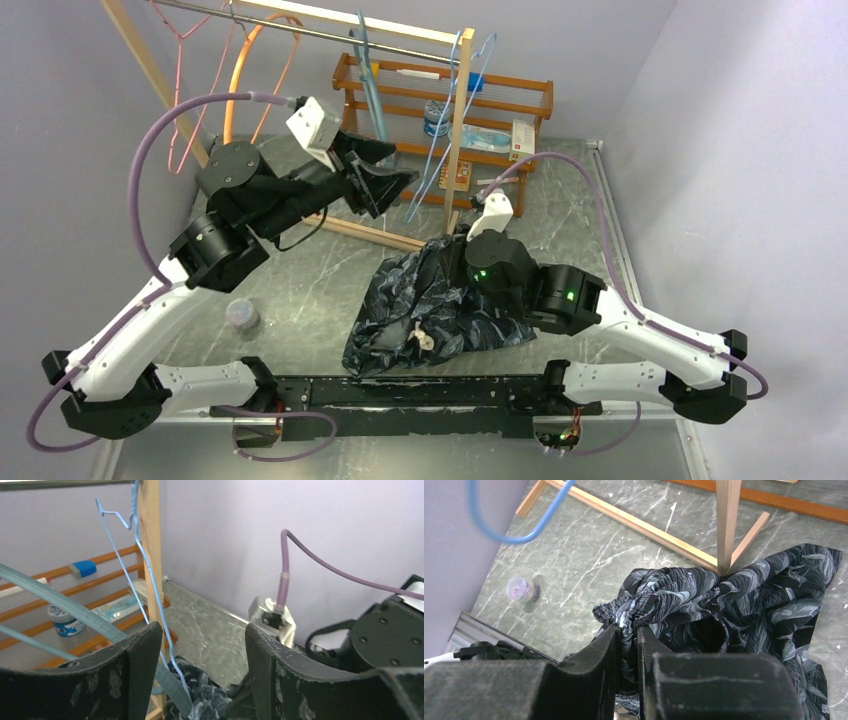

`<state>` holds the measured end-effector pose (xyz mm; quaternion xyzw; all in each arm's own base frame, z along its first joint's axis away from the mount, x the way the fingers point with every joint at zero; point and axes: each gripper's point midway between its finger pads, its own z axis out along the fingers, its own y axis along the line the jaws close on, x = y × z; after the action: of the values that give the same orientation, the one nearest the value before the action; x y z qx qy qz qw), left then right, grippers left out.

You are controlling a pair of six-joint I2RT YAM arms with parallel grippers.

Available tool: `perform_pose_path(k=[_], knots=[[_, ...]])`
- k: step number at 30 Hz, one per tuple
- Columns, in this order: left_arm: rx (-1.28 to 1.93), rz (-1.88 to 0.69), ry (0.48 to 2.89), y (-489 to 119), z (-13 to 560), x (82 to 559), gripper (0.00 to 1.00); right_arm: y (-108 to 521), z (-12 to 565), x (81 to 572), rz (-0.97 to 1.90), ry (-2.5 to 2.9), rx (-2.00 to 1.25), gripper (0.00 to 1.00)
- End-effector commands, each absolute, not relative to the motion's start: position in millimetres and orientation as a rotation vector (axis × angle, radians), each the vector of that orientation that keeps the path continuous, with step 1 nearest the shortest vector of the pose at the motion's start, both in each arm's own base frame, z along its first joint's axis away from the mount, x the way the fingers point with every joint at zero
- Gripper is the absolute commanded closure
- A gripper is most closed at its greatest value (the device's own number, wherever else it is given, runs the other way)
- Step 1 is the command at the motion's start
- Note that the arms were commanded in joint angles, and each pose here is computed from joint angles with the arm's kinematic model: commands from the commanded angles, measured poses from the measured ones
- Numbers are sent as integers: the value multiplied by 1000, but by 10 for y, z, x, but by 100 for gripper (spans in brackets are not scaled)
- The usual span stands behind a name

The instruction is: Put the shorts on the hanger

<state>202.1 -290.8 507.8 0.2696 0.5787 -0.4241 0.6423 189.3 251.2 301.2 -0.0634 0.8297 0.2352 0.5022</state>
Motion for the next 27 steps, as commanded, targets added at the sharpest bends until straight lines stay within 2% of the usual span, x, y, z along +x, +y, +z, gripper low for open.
perform_pose_path(k=[1, 4, 11, 19, 27], knots=[[574, -892, 1227, -2912, 5355, 2193, 33, 2450, 3088, 1893, 603, 1982, -105, 99], [548, -819, 1273, -2945, 5228, 2388, 31, 2431, 3077, 1883, 605, 1983, -104, 99], [592, -832, 1313, -3132, 5082, 2468, 31, 2382, 3059, 1879, 593, 1983, -99, 99], [578, -755, 1395, -3147, 4854, 2641, 37, 2352, 3053, 1870, 594, 1981, -93, 99], [626, -707, 1488, -3278, 4478, 2779, 48, 2317, 3057, 1867, 596, 1975, -80, 99]])
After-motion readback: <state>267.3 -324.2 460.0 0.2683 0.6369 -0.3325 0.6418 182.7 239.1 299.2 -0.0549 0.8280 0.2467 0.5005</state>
